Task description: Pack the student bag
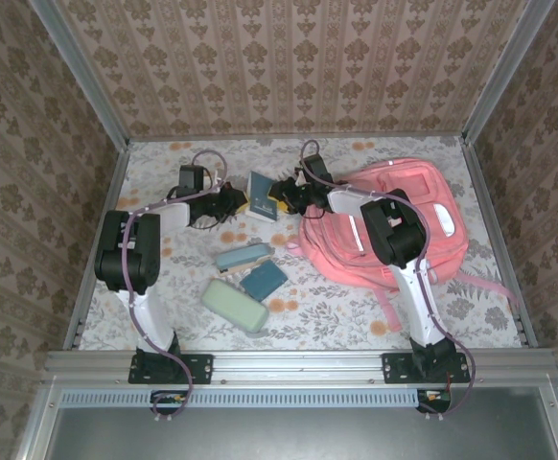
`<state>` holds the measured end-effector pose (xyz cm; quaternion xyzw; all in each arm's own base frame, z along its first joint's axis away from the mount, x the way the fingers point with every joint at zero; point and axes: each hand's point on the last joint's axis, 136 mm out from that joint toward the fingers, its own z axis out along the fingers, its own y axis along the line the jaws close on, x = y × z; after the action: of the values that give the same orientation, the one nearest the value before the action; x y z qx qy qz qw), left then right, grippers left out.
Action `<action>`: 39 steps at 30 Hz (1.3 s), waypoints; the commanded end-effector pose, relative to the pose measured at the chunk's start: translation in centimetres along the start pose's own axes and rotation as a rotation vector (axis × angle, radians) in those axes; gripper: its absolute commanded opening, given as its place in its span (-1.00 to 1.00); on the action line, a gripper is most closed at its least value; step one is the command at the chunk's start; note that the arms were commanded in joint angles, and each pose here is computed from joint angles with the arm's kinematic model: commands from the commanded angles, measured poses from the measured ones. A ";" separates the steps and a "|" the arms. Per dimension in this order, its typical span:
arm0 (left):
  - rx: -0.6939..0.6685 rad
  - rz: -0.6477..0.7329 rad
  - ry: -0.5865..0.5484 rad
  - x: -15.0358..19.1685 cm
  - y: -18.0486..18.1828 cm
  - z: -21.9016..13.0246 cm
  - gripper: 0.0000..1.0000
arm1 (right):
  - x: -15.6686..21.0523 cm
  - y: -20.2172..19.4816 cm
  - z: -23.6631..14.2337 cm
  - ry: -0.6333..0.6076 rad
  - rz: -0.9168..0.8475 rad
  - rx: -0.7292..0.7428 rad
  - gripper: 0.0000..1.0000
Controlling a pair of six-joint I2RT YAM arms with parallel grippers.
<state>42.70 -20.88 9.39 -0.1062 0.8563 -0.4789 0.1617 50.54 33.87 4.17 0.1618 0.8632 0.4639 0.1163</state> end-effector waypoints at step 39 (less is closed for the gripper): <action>0.048 -0.009 -0.016 -0.4 -0.3 0.0 -1.00 | 2.6 2.8 -3.8 0.002 0.050 -0.091 -0.07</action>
<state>43.01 -20.74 9.62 -0.1131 0.8482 -0.4891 0.1689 47.19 32.23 7.29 0.1852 0.8508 0.4779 0.1162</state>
